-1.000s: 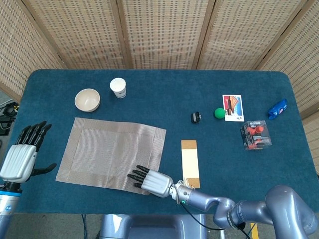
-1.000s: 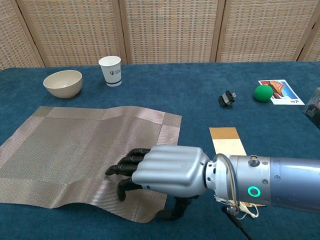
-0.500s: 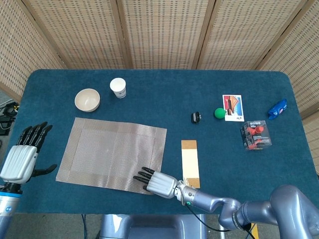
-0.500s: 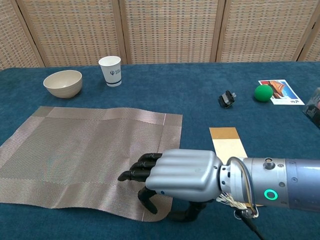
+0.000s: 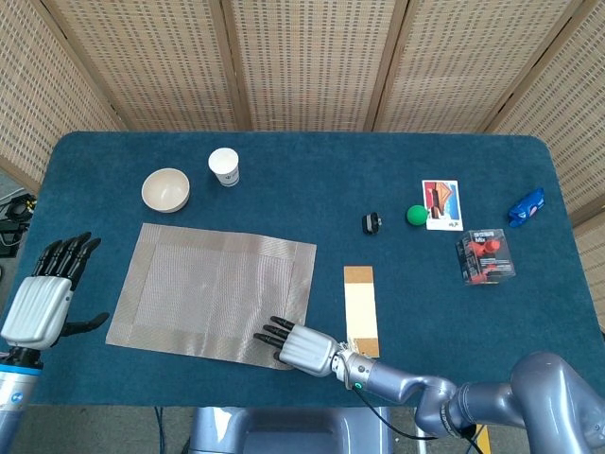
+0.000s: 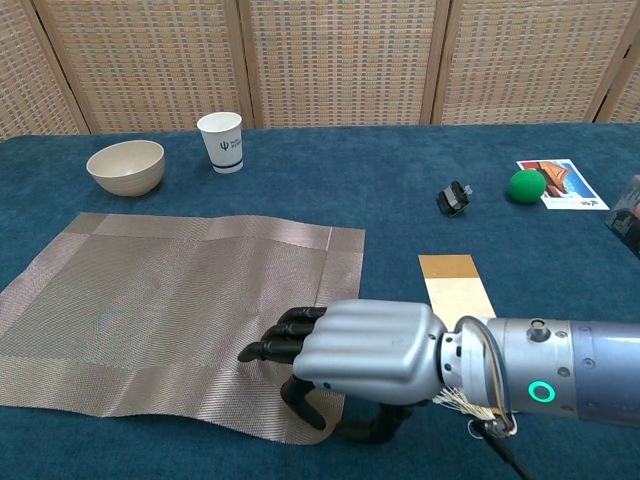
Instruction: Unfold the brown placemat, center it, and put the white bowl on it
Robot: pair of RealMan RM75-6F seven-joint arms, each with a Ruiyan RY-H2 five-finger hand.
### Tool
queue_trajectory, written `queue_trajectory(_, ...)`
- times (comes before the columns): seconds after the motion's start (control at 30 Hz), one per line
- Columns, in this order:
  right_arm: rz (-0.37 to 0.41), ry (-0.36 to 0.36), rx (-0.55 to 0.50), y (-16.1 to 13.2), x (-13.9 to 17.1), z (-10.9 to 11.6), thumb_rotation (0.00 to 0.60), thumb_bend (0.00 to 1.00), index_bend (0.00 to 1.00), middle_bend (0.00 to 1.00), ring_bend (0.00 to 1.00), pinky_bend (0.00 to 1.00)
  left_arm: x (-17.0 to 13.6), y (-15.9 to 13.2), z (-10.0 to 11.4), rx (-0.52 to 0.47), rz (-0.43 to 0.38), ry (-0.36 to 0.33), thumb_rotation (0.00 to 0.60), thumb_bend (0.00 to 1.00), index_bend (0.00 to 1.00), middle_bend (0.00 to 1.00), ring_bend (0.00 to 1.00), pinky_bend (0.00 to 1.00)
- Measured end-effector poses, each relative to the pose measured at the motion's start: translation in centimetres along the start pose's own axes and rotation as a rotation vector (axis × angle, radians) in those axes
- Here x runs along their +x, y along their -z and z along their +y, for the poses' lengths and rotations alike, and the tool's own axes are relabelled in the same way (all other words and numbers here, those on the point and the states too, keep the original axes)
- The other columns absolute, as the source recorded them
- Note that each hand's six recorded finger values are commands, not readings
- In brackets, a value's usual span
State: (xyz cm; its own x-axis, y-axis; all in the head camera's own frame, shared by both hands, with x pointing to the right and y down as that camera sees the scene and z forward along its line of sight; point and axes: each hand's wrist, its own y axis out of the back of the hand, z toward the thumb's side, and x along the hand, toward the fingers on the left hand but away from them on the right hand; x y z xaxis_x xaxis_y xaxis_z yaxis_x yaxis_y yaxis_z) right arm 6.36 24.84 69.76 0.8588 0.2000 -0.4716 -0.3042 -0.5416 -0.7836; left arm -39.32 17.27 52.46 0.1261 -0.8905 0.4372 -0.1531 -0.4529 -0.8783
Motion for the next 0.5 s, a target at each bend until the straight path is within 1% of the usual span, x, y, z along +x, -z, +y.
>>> queue_trajectory(0.17, 0.001, 0.003, -0.008, -0.12, -0.17, -0.14, 0.6, 0.62, 0.57, 0.0, 0.0, 0.0, 0.03, 0.0, -0.05, 0.001, 0.0, 0.002, 0.6, 0.0, 0.0, 0.0, 0.0, 0.0)
queue_trajectory(0.5, 0.004, 0.017, -0.025, -0.51, -0.81, -0.35, 0.6, 0.63, 0.69, 0.03, 0.0, 0.0, 0.11, 0.08, -0.08, 0.002, 0.004, 0.003, 0.6, 0.0, 0.0, 0.0, 0.0, 0.0)
